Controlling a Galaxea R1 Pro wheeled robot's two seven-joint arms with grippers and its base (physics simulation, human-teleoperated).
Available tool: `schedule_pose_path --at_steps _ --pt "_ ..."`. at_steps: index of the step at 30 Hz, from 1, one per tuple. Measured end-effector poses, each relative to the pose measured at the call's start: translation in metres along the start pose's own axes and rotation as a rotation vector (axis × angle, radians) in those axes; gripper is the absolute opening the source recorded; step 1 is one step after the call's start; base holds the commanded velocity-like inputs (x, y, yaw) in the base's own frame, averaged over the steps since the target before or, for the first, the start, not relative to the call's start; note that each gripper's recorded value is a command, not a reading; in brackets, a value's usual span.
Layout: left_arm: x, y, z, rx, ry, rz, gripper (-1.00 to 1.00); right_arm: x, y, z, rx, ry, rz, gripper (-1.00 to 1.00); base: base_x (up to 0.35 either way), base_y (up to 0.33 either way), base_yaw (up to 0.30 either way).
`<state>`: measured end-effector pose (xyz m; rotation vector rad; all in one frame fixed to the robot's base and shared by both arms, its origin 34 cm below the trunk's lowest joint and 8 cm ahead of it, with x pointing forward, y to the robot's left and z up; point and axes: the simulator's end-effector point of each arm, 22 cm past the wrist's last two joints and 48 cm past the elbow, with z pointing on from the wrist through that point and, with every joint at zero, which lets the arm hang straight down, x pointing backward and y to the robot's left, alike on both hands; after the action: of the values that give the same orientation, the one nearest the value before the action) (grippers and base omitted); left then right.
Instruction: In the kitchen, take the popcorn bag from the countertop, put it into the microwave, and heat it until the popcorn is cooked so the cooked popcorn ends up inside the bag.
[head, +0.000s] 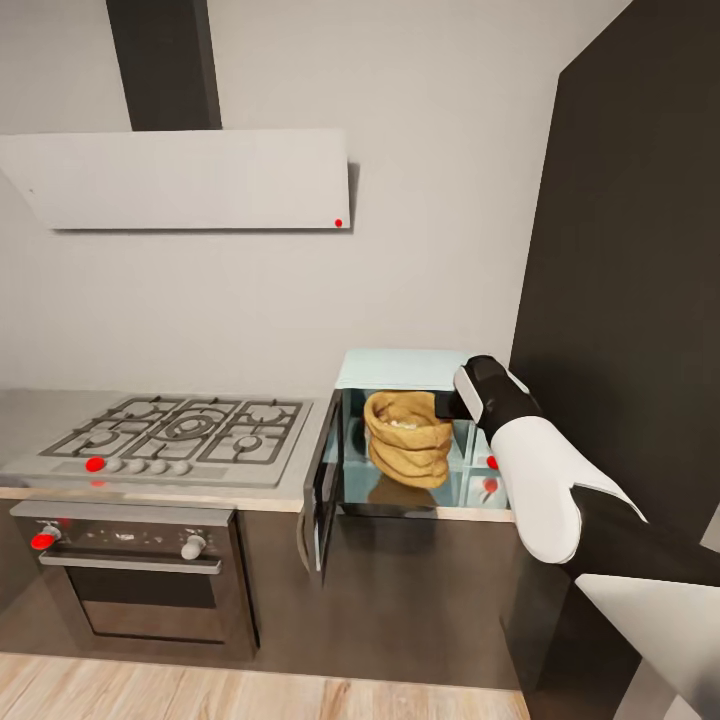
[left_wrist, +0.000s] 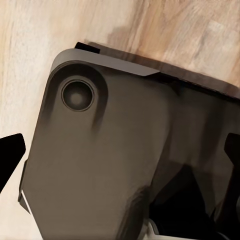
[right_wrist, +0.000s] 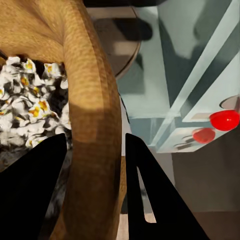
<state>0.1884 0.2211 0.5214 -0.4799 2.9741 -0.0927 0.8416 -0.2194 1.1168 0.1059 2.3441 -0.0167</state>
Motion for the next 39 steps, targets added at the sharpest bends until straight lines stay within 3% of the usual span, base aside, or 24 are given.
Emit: schedule_pose_path --at_steps 14,28,39 --pt "-0.0003 0.0006 -0.0001 -0.001 -0.001 0.001 1.0 0.0059 -0.0006 0.003 0.005 0.015 -0.005 -1.0 0.154 0.0 0.0" --pt "-0.0001 0.0002 0.0 0.0 0.0 0.001 1.0 0.0062 -0.0027 0.0033 0.012 0.017 -0.009 -1.0 0.02 0.0 0.0" --pt "-0.0001 0.0007 -0.0001 -0.001 -0.001 0.001 1.0 0.0083 -0.0019 0.0042 0.008 0.022 -0.008 -1.0 0.234 0.0 0.0"
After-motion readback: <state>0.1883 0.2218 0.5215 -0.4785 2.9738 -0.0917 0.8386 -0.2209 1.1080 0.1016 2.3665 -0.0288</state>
